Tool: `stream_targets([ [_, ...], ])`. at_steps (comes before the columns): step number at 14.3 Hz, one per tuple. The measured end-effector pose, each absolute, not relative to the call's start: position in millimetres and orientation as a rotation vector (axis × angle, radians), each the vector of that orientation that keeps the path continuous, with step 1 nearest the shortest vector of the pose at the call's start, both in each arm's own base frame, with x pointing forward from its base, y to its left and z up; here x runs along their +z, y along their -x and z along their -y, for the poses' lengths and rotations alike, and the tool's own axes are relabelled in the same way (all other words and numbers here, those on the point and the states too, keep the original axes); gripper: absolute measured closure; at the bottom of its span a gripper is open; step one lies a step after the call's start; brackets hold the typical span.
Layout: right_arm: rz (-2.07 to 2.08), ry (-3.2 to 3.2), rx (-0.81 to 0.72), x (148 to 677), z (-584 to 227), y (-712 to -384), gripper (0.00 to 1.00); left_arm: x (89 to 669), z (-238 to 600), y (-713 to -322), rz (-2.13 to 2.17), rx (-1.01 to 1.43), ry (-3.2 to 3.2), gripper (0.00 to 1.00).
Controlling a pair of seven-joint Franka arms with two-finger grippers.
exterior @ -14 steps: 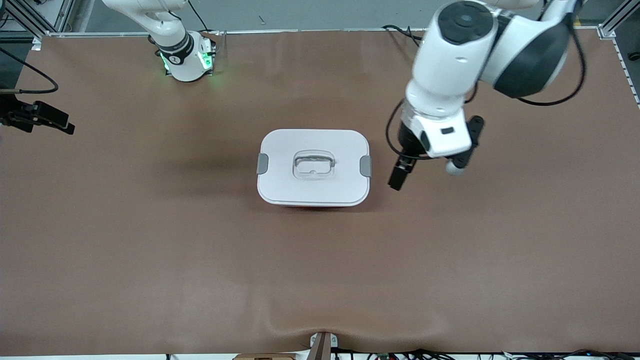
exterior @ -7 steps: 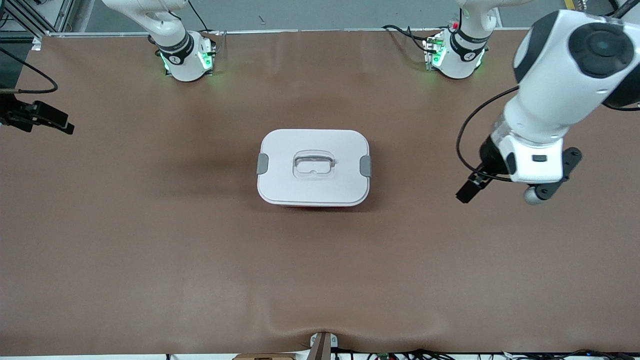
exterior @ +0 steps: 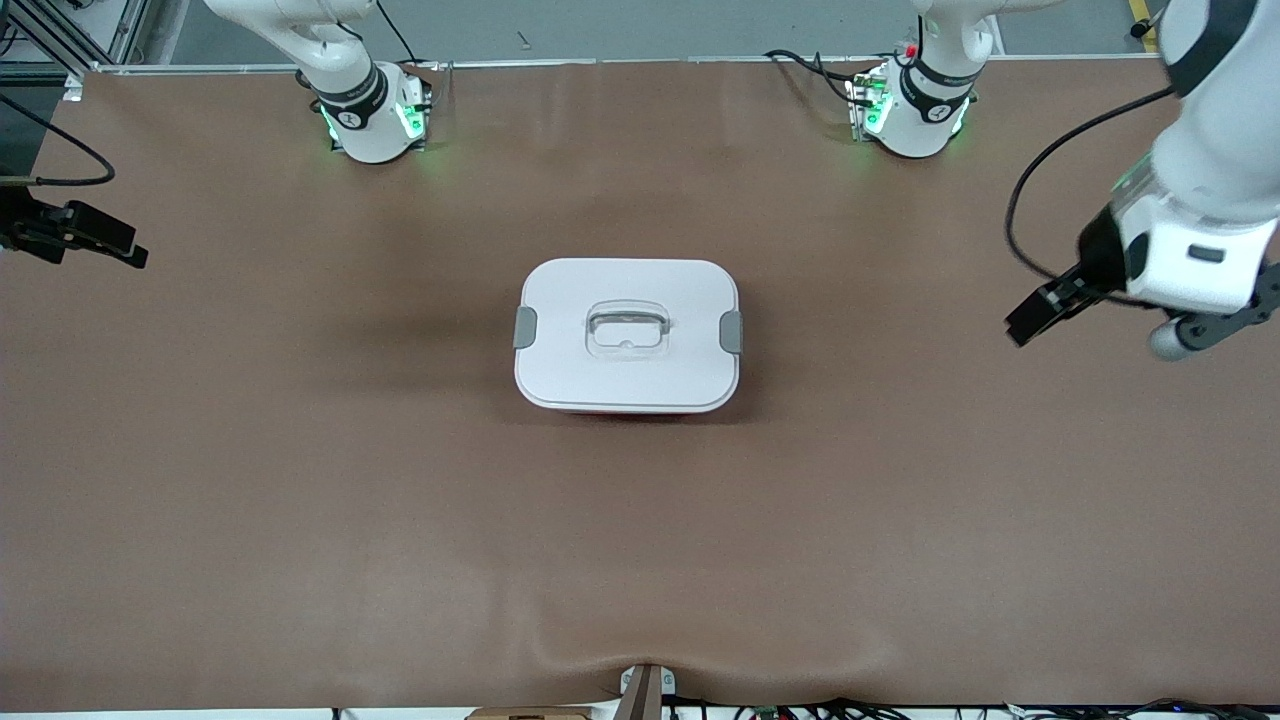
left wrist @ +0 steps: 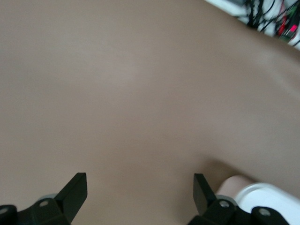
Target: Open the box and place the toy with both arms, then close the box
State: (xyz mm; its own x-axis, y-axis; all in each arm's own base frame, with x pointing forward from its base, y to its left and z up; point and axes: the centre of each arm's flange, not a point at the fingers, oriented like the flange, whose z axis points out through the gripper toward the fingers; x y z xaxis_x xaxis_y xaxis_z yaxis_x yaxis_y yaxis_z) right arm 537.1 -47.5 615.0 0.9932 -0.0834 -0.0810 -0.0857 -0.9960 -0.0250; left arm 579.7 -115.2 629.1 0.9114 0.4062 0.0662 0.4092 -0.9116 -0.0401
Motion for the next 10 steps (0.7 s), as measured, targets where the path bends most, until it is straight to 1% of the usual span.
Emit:
stream_targets([
  [5, -0.132, 3.108, 0.124, 615, 47, -537, 0.00, 647, 61, -541, 0.385, -0.020, 3.089, 0.00],
  [10, -0.132, 3.108, 0.119, 617, 47, -537, 0.00, 655, 70, -485, 0.293, -0.021, 3.086, 0.00],
])
